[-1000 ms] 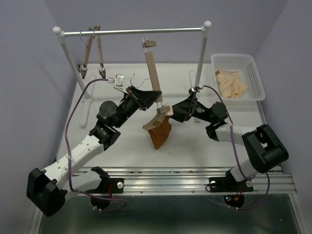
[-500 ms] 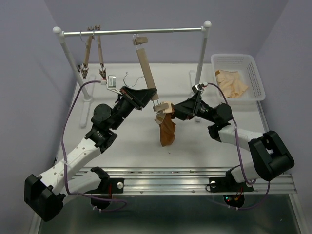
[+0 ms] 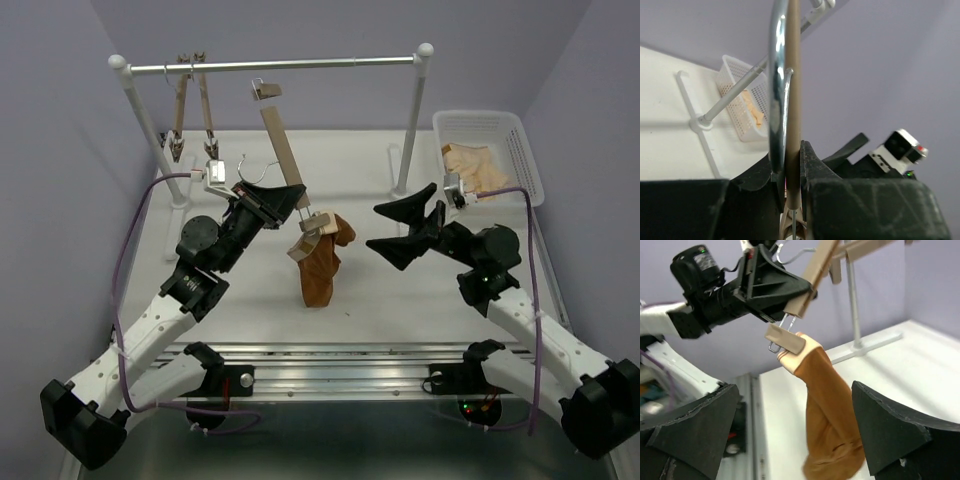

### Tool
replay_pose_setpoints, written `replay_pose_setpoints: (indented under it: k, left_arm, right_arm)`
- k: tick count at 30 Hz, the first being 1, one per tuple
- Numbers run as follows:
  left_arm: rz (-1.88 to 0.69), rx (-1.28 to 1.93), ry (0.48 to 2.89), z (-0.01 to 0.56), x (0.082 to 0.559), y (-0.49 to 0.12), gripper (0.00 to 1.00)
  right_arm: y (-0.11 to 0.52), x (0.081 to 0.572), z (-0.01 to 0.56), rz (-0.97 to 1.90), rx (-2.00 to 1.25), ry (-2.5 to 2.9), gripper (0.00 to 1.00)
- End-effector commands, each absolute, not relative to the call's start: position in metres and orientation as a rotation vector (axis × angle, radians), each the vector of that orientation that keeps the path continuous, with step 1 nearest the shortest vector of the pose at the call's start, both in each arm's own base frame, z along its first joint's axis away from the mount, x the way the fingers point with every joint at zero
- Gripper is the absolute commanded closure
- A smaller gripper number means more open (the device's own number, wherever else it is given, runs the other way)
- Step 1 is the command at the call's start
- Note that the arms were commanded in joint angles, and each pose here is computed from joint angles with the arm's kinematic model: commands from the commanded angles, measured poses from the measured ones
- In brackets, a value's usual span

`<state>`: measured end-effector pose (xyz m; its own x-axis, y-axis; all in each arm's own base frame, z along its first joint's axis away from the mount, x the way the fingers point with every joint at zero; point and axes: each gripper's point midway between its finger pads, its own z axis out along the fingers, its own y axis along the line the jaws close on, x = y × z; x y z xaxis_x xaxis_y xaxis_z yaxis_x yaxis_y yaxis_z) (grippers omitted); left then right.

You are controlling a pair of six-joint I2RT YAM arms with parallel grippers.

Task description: Remove the underwear clipped to the hanger

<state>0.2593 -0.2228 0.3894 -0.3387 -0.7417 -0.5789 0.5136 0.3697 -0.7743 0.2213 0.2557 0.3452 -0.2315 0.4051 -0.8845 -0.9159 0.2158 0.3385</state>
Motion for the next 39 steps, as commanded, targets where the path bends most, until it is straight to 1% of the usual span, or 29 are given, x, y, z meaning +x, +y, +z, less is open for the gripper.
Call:
replay_pose_setpoints:
  k: [1,3,4,6,9,13,14,17,19,20,25,28,33,36,38,39]
  left_arm:
    - [-1.290,-0.183,1.325,0.431,0.251,-0.212,1.00]
    - [-1.302,-0.165,1.323,0.436,0.249,-0.214,1.00]
    - [-1.309,-0.153,1.328,0.436,0.248,-0.216,1.00]
    - [-1.319,-0.141,1.328,0.439,0.247,-0.218,1.00]
    - [-1.334,-0.123,1.330,0.441,0.246,-0.222,1.00]
    - [-1.347,-0.082,1.348,0.439,0.245,-0.229,1.00]
    - [-1.355,-0.070,1.352,0.438,0.244,-0.231,1.00]
    - [-1.372,-0.039,1.338,0.438,0.240,-0.234,1.00]
    - [-1.381,-0.014,1.328,0.440,0.238,-0.236,1.00]
    - [-1.385,0.002,1.321,0.443,0.236,-0.237,1.00]
    - [-1.414,0.075,1.332,0.442,0.232,-0.247,1.00]
    - [-1.410,0.082,1.334,0.440,0.232,-0.248,1.00]
    - [-1.420,0.081,1.335,0.438,0.232,-0.249,1.00]
    - [-1.409,0.056,1.337,0.436,0.236,-0.247,1.00]
    - [-1.404,0.044,1.335,0.435,0.238,-0.247,1.00]
    - [-1.403,0.040,1.338,0.435,0.240,-0.247,1.00]
  right_arm:
    - [0.251,0.219,0.333,1.051,-0.839,1.125,0.00]
    - [0.256,0.220,0.337,1.050,-0.891,1.114,0.00]
    - [0.263,0.219,0.328,1.100,-0.946,1.130,0.00]
    - [0.271,0.214,0.338,1.149,-1.025,1.076,0.00]
    - [0.278,0.218,0.341,1.178,-1.058,1.021,0.00]
    - [0.284,0.220,0.359,1.286,-0.994,1.006,0.00]
    - [0.284,0.212,0.363,1.389,-0.967,1.040,0.00]
    - [0.284,0.198,0.378,1.534,-0.946,0.986,0.00]
    - [0.284,0.192,0.371,1.589,-0.979,0.971,0.00]
    - [0.281,0.183,0.374,1.605,-0.990,0.919,0.00]
    - [0.286,0.189,0.366,1.671,-1.014,0.931,0.00]
    - [0.284,0.183,0.375,1.737,-1.019,0.916,0.00]
    - [0.286,0.185,0.383,1.803,-0.944,0.930,0.00]
    - [0.288,0.181,0.386,1.838,-0.954,0.943,0.04]
    - [0.289,0.176,0.387,1.856,-0.972,0.947,0.11]
    - [0.289,0.175,0.387,1.860,-0.979,0.954,0.13]
